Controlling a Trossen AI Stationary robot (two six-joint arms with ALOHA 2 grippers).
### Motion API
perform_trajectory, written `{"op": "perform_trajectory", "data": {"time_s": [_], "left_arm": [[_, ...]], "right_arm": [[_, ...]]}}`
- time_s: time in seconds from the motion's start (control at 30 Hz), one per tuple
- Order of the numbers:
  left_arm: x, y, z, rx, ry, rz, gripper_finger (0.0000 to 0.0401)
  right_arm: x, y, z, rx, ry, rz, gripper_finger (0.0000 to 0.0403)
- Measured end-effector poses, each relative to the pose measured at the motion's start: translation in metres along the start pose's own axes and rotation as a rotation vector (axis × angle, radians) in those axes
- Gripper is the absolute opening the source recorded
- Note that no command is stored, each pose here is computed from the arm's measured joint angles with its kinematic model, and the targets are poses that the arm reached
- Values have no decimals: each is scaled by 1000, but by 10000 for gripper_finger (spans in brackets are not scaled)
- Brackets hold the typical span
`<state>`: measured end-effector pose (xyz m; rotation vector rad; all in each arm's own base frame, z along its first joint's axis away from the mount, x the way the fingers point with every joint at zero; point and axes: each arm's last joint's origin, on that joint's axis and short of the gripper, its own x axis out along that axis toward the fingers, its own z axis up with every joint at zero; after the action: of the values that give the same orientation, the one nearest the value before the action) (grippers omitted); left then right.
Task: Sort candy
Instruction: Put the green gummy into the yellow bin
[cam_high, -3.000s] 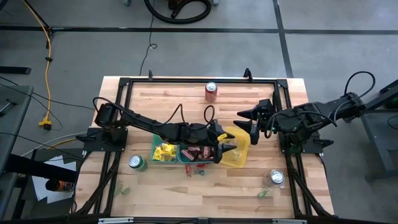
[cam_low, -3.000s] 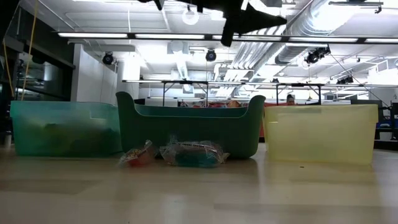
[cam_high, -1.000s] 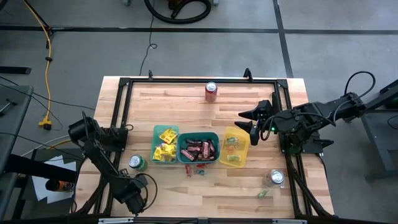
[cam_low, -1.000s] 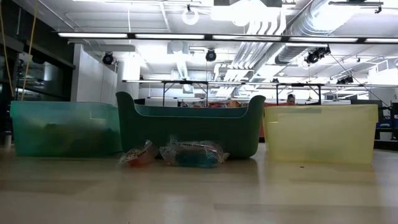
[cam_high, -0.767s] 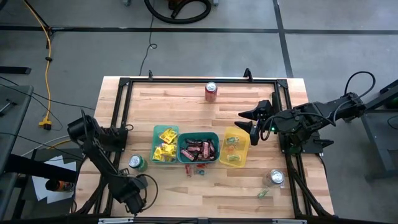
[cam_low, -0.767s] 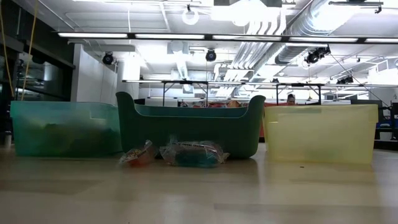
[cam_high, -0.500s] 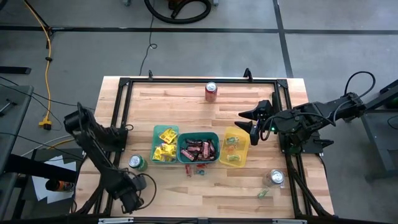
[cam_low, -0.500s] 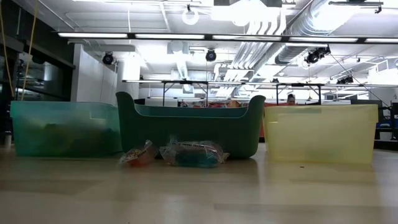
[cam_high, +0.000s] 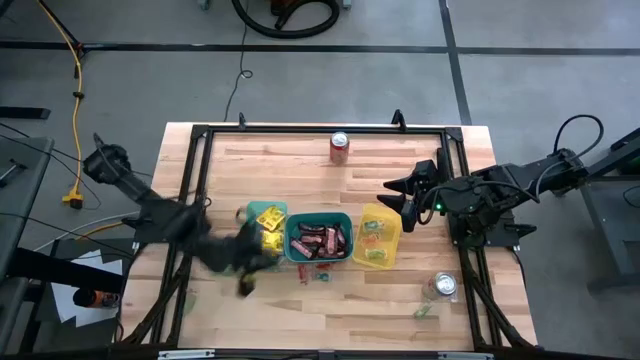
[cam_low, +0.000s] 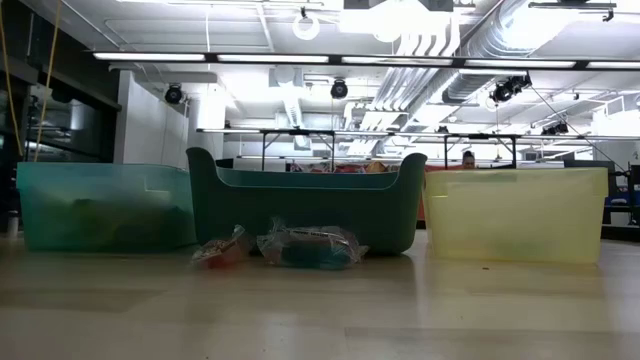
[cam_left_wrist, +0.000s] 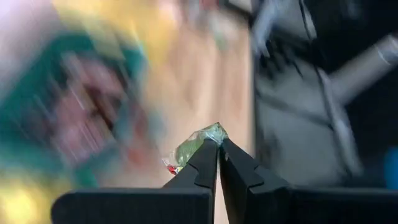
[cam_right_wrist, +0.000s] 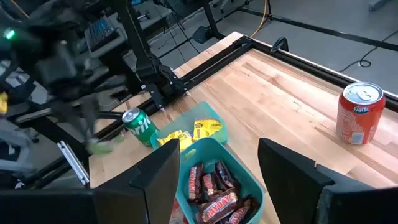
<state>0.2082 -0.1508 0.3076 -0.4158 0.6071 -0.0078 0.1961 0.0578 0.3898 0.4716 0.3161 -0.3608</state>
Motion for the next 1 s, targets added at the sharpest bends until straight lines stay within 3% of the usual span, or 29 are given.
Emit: {"op": "perform_trajectory", "data": {"time_s": [0.13, 0.33, 0.63, 0.8, 1.0], "left_arm": [[26, 27, 47, 94, -225, 69, 0], [89, 59, 87, 173, -389, -32, 0], [188, 94, 70, 62, -486, -117, 0], [213, 105, 61, -37, -531, -151, 4], [227, 105, 69, 1, -484, -107, 23]], "right_arm": [[0, 1, 1, 11, -8, 6, 213], [0, 2, 2, 22, -23, 16, 213], [2, 2, 2, 20, -48, -20, 213], [2, 2, 2, 20, -48, -20, 213], [5, 3, 1, 14, -41, -25, 213]]}}
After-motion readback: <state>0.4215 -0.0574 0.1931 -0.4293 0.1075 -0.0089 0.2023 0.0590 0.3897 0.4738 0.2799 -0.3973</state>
